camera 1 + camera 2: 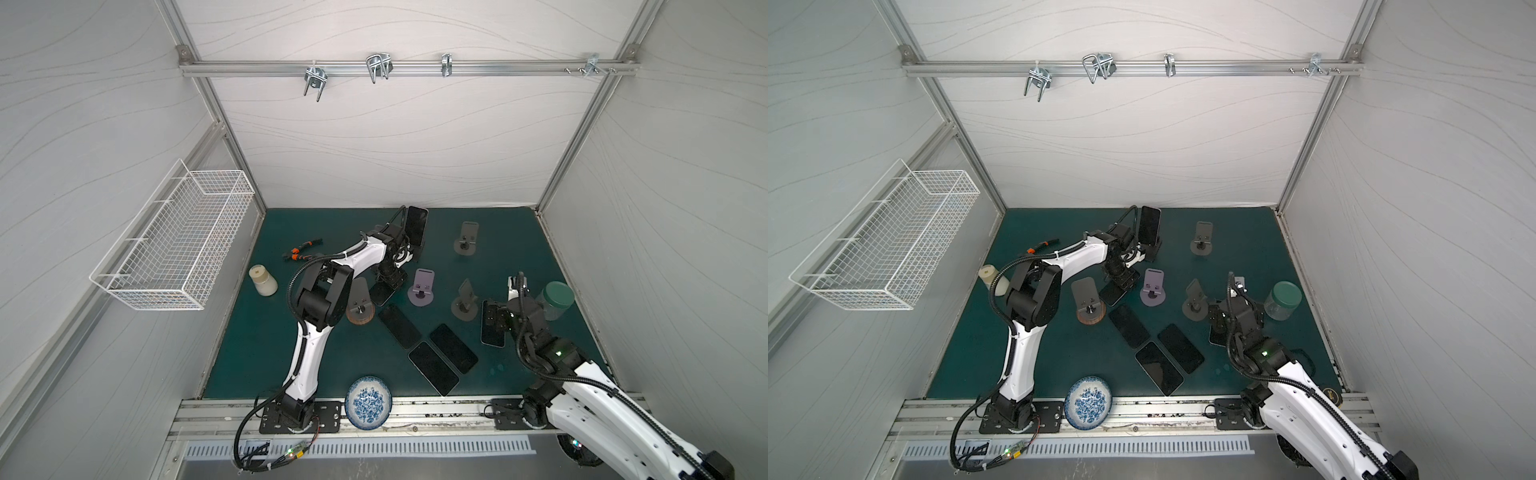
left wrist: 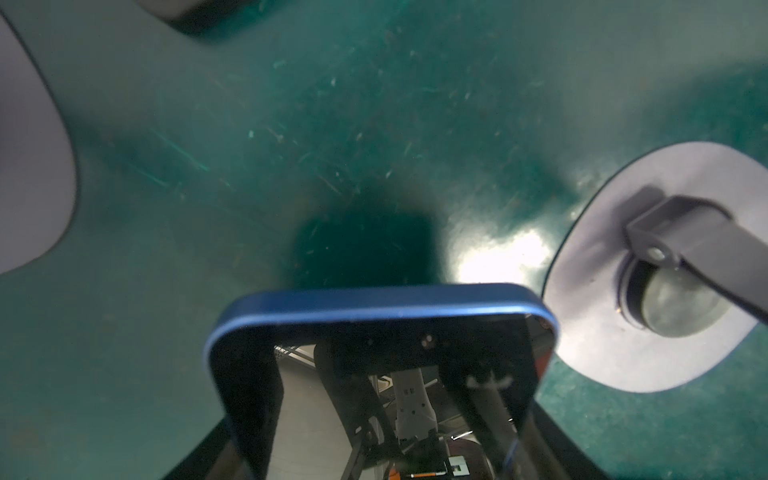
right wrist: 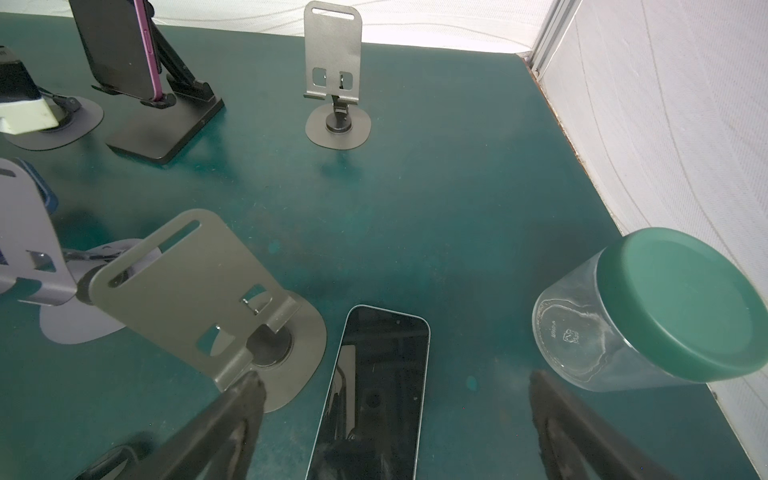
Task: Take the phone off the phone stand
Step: 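Lower the blue-framed phone flat onto the table with the left gripper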
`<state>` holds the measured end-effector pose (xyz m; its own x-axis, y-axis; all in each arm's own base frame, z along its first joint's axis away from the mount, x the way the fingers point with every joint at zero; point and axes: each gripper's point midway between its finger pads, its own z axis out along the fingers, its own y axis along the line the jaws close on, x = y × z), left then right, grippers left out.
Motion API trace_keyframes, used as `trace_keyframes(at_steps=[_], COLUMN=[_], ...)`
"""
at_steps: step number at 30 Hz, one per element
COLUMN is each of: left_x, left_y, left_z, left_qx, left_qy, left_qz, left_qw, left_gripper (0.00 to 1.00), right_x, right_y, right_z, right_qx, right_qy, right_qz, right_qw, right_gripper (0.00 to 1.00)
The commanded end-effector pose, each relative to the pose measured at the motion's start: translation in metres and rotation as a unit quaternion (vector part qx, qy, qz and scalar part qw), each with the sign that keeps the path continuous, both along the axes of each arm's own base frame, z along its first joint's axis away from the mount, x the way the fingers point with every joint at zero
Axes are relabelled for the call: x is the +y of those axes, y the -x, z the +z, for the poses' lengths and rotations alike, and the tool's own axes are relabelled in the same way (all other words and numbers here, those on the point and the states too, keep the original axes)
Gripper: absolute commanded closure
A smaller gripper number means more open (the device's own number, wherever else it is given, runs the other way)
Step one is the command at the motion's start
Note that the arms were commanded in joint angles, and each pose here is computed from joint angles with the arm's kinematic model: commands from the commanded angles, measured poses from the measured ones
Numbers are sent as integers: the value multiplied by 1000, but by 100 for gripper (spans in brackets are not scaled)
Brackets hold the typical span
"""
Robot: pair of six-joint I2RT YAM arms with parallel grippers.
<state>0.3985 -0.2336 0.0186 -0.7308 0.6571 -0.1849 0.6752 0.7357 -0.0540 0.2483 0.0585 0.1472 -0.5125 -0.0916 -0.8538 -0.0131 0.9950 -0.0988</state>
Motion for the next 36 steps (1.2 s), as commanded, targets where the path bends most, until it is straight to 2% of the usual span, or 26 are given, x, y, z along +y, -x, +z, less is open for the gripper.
trace_keyframes(at_steps=[1, 17, 36], left_x=[-4, -1, -3], left_y=[6, 5, 7], left_z=[-18, -23, -21], left_qx=[22, 18, 19], left_qy=[-8, -26, -23], left_qz=[-9, -6, -11], left_qw=[1000, 999, 1000], left_gripper=[46, 39, 31], right_x=[1, 1, 2], right_y=[-2, -2, -2], right_z=[6, 6, 6], right_qx=[-12, -12, -11], right_qy=[-2, -1, 0], right_qz=[1, 2, 4], right_qw=[1000, 1000, 1000], right_gripper=[1, 1, 1])
